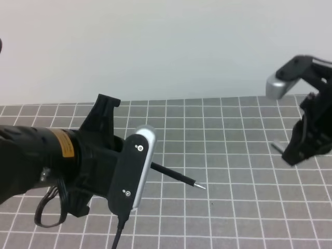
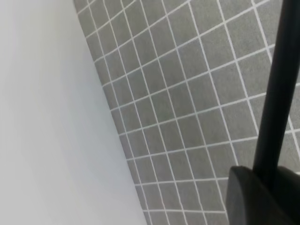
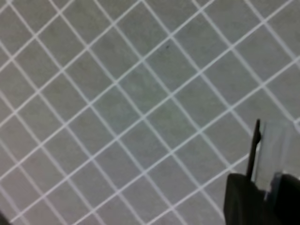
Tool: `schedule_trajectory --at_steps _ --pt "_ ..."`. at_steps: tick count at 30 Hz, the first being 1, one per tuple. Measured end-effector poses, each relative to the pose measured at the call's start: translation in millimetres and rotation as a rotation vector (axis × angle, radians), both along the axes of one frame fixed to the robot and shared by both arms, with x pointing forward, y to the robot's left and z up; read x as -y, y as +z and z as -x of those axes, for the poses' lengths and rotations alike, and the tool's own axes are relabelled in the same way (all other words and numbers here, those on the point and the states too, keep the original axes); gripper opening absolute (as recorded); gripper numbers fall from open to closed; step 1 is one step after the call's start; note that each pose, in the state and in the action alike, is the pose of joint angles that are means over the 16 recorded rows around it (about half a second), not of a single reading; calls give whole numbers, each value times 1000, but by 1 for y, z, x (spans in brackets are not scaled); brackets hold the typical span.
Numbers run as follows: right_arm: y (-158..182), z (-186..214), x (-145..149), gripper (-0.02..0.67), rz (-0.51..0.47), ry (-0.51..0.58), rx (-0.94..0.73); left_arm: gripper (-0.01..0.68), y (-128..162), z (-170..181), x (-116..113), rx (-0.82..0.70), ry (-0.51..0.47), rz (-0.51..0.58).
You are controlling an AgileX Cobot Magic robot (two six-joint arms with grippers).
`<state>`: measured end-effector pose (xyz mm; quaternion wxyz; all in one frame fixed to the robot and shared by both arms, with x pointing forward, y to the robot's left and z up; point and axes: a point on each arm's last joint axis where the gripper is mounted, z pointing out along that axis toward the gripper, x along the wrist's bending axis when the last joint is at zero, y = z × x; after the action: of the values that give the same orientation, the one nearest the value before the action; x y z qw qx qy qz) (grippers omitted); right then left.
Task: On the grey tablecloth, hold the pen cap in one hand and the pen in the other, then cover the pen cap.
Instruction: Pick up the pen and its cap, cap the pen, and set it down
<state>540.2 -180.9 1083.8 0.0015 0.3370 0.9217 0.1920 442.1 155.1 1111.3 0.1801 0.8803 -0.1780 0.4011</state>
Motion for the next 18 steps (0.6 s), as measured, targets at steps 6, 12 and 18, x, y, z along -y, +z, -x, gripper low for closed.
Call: schedule_trajectory --at_steps 6,12,18 --pt "-10 14 -1 93 -45 33 -46 1 -7 -2 1 13 26 10" --pt "-13 26 -8 93 -77 71 -65 1 -20 -5 3 59 26 28" --pt "-14 34 -20 93 -40 131 -59 1 -35 -4 5 130 1 72"
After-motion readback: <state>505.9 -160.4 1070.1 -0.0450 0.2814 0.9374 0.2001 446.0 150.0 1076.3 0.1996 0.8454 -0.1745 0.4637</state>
